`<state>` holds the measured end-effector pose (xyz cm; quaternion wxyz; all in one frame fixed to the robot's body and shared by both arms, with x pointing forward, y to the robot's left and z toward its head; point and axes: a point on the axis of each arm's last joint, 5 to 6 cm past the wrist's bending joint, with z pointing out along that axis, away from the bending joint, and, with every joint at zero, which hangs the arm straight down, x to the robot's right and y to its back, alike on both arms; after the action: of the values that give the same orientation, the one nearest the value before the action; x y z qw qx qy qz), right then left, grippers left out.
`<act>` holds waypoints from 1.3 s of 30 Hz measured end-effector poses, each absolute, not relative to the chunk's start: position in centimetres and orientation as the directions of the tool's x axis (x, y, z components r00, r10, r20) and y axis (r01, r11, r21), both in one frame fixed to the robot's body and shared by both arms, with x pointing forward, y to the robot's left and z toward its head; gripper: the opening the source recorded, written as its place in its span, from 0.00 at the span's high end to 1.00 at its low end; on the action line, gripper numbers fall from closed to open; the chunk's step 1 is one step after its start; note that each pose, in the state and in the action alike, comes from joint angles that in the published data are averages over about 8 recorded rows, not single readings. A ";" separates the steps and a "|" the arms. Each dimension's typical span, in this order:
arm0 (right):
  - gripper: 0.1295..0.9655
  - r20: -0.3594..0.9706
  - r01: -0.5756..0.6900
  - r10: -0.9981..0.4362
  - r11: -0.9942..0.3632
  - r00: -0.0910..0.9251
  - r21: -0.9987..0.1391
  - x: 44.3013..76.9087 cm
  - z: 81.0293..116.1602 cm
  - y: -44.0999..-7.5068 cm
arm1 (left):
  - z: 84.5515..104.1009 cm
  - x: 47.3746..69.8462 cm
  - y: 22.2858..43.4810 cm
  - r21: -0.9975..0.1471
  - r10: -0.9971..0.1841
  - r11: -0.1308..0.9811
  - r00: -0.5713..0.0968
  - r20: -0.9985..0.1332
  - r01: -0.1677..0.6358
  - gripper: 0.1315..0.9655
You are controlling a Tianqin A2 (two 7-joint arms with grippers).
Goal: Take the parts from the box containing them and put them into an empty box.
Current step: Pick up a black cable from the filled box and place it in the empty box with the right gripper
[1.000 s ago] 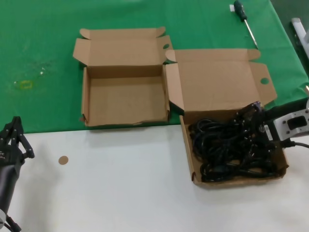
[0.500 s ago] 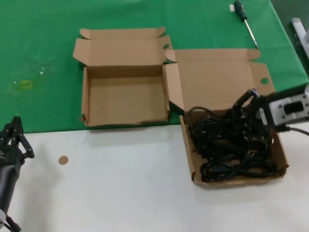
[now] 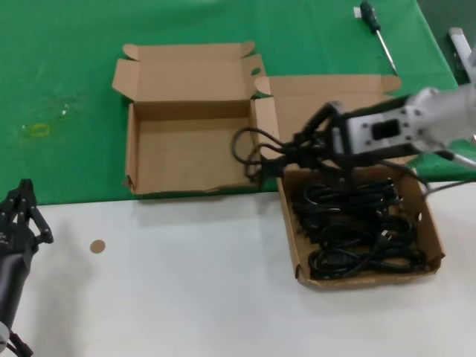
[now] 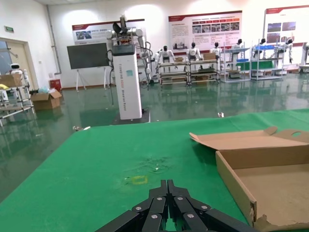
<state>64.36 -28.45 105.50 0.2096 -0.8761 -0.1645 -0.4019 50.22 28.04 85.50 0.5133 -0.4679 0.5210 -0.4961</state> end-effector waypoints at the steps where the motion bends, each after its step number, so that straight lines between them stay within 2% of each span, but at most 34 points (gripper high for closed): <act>1: 0.87 0.776 0.460 0.118 -0.856 0.620 -0.238 64.6 105.6 -27.8 | 85.5 50.2 28.0 -0.997 -0.997 0.070 -0.035 -0.071 0.022 0.98; 22: 0.88 0.788 0.473 0.057 -0.826 0.613 -0.308 68.8 107.3 -14.7 | 85.5 50.2 28.0 -0.997 -0.997 0.070 -0.035 -0.071 0.022 0.98; 29: 0.88 0.793 0.477 0.050 -0.821 0.608 -0.314 70.0 106.4 -12.7 | 85.5 50.2 28.0 -0.997 -0.997 0.070 -0.035 -0.071 0.022 0.98; 39: 0.88 0.805 0.477 0.032 -0.819 0.592 -0.318 71.7 105.0 -12.0 | 85.5 50.2 28.0 -0.997 -0.997 0.070 -0.035 -0.071 0.022 0.98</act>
<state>71.68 -11.98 104.96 0.2610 -0.8533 -0.1492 -0.4261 50.22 28.04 85.50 0.5133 -0.4679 0.5210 -0.4961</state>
